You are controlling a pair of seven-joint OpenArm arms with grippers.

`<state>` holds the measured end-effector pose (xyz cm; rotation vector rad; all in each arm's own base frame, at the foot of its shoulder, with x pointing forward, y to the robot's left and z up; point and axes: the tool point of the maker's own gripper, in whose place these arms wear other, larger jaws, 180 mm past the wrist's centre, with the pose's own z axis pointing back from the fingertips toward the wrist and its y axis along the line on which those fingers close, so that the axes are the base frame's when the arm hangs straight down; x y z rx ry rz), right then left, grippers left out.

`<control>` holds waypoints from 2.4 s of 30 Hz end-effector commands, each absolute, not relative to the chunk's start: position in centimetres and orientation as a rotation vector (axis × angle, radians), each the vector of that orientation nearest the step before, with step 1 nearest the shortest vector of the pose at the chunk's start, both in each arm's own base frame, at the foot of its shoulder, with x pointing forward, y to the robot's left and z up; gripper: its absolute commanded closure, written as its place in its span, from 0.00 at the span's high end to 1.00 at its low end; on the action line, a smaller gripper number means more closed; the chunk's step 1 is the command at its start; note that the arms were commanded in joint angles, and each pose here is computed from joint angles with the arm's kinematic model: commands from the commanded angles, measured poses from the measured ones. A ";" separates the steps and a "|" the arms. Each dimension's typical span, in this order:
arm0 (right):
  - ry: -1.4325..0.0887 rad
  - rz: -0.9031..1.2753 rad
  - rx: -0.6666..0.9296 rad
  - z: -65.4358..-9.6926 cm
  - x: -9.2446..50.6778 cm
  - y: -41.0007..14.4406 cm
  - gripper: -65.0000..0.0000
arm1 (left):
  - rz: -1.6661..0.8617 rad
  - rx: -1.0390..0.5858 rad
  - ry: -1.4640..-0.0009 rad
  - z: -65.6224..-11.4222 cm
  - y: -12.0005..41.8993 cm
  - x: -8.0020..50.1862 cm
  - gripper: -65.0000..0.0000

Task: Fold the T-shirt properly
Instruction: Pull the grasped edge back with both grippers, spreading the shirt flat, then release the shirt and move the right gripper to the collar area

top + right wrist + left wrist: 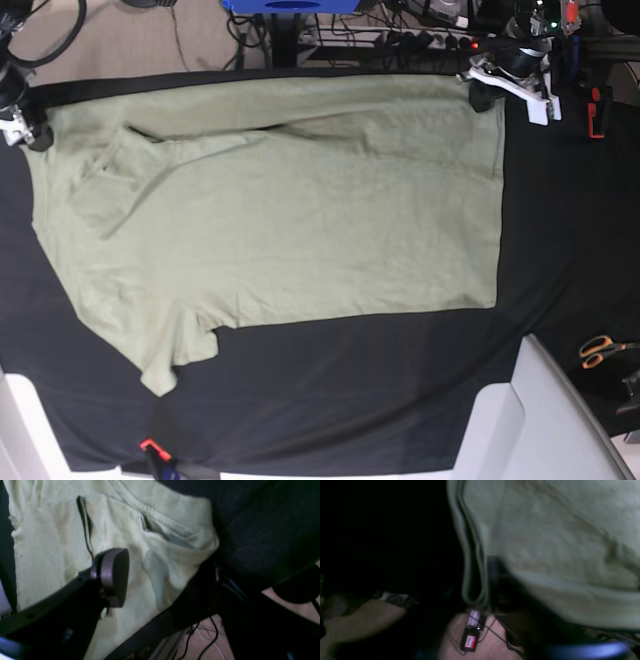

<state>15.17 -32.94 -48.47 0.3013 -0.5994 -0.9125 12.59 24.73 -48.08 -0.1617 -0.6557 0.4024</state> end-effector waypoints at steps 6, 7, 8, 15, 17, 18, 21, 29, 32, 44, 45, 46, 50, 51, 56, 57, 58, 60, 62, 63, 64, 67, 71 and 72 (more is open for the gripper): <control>-0.671 -0.871 0.257 -45.9 16.2 -34.1 0.62 | 0.428 -0.113 -0.706 -46.8 27.3 12.8 0.85; -0.676 -0.882 0.246 -45.7 16.2 -34.4 0.62 | 0.438 -0.099 -0.713 -46.6 28.0 12.8 0.89; -0.681 -0.905 0.227 -45.4 16.1 -34.9 0.62 | 0.453 -0.078 -0.724 -46.3 29.0 12.7 0.92; -0.806 -0.793 0.118 -40.6 16.4 -36.1 0.62 | 0.617 0.124 -0.857 -42.0 38.7 11.9 0.92; -0.769 -0.656 0.176 -40.1 17.6 -33.1 0.62 | 0.647 0.162 -0.888 -40.8 40.4 11.5 0.89; -0.756 -0.584 0.206 -39.8 18.1 -31.5 0.62 | 0.654 0.170 -0.896 -40.5 40.7 11.4 0.85; -0.688 -0.385 0.301 -39.7 19.0 -26.6 0.62 | 0.637 0.172 -0.920 -39.6 40.6 12.1 0.59; -0.530 -0.352 0.464 -42.0 17.9 -19.7 0.62 | 0.596 0.111 -0.936 -39.8 38.8 12.7 0.00; -0.495 -0.350 0.477 -42.3 17.4 -19.1 0.62 | 0.601 0.110 -0.928 -40.1 38.6 12.5 0.00; -0.373 -0.455 0.543 -45.8 14.5 -17.1 0.62 | 0.601 0.109 -0.928 -40.1 38.6 12.4 0.00; -0.362 -0.463 0.551 -46.2 14.4 -16.9 0.62 | 0.600 0.109 -0.929 -40.1 38.6 12.5 0.00; -0.348 -0.470 0.557 -46.5 14.2 -16.9 0.62 | 0.598 0.109 -0.932 -40.0 38.5 12.6 0.00; -0.371 -0.469 0.567 -46.5 15.4 -16.7 0.62 | 0.602 0.109 -0.927 -40.1 38.6 12.4 0.00; -0.377 -0.468 0.570 -46.4 15.6 -16.7 0.62 | 0.602 0.109 -0.927 -40.1 38.6 12.4 0.00; -0.400 -0.463 0.574 -46.0 16.8 -16.8 0.62 | 0.602 0.109 -0.927 -40.1 38.6 12.4 0.00; -0.408 -0.463 0.576 -45.9 17.2 -16.8 0.62 | 0.602 0.109 -0.927 -40.1 38.6 12.4 0.00; -0.406 -0.467 0.580 -46.0 17.3 -16.8 0.62 | 0.602 0.109 -0.927 -40.1 38.6 12.4 0.00; -0.397 -0.482 0.590 -46.5 17.5 -16.7 0.62 | 0.602 0.109 -0.927 -40.1 38.6 12.4 0.00; -0.399 -0.501 0.593 -46.9 17.5 -16.8 0.62 | 0.602 0.109 -0.928 -40.1 38.6 12.5 0.00; -0.399 -0.504 0.588 -47.1 17.5 -17.1 0.62 | 0.603 0.109 -0.927 -40.2 38.6 12.4 0.00; -0.400 -0.504 0.586 -47.2 17.5 -17.2 0.62 | 0.603 0.109 -0.927 -40.2 38.6 12.4 0.00; -0.404 -0.518 0.583 -47.5 17.6 -17.5 0.62 | 0.603 0.109 -0.927 -40.2 38.6 12.4 0.00; -0.415 -0.522 0.580 -47.5 17.7 -17.6 0.62 | 0.603 0.108 -0.928 -40.2 38.6 12.5 0.00; -0.416 -0.522 0.578 -47.4 17.7 -17.7 0.62 | 0.603 0.108 -0.928 -40.2 38.6 12.5 0.00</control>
